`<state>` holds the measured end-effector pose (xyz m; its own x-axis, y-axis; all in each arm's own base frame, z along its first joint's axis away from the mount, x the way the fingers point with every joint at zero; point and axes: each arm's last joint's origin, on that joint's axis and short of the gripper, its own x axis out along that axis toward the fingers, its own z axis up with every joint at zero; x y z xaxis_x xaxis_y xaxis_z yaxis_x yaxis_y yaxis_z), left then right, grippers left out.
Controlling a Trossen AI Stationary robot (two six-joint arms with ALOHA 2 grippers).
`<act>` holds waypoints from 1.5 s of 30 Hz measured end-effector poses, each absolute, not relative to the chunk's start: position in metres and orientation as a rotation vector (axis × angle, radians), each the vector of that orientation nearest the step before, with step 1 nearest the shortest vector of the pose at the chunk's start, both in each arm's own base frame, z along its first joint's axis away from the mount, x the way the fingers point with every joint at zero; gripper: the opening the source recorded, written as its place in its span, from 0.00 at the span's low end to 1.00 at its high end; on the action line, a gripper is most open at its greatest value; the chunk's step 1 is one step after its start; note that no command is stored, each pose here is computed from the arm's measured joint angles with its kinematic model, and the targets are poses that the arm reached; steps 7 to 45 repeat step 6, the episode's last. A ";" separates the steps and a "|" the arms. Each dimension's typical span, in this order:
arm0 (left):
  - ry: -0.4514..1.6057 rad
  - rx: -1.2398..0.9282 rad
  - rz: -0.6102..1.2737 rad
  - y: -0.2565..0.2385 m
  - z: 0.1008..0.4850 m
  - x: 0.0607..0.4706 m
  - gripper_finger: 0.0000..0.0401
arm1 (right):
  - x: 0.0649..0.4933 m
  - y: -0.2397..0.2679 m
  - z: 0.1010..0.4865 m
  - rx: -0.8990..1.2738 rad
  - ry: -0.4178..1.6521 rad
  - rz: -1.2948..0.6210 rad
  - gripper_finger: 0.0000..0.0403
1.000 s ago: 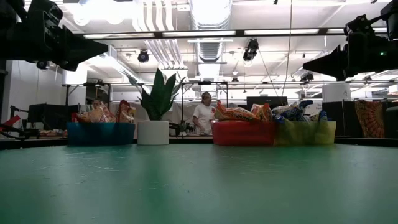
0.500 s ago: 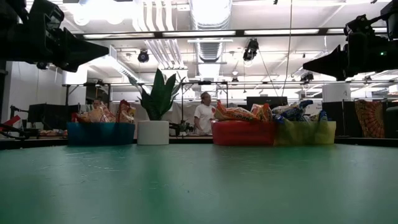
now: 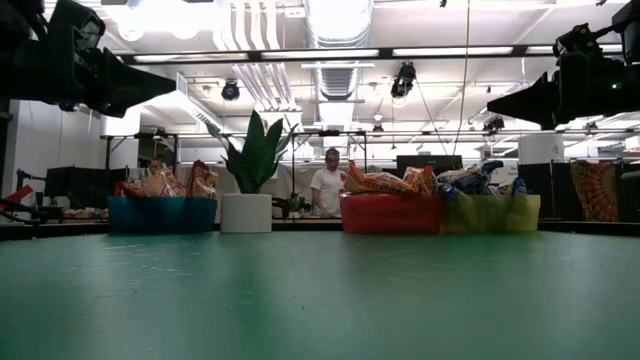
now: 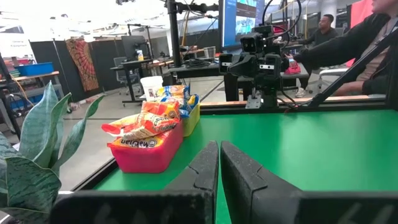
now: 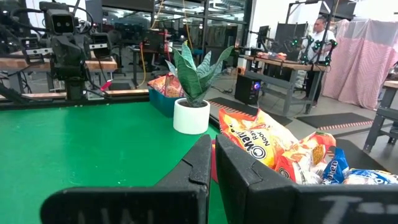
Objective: Sort Maruchan noodles
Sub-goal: Return to Home Position
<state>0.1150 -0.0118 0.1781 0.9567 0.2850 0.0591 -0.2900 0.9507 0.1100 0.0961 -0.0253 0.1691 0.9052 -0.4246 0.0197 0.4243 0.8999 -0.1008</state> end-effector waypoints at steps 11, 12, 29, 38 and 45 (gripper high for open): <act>-0.036 0.121 0.292 -0.012 0.178 0.115 0.00 | 0.096 -0.025 0.169 -0.104 0.003 -0.439 0.03; -0.036 0.121 0.292 -0.012 0.178 0.115 0.00 | 0.096 -0.025 0.169 -0.104 0.003 -0.439 0.03; -0.036 0.121 0.292 -0.012 0.178 0.115 0.00 | 0.096 -0.025 0.169 -0.104 0.003 -0.439 0.03; -0.036 0.121 0.292 -0.012 0.178 0.115 0.00 | 0.096 -0.025 0.169 -0.104 0.003 -0.439 0.03; -0.036 0.121 0.292 -0.012 0.178 0.115 0.00 | 0.096 -0.025 0.169 -0.104 0.003 -0.439 0.03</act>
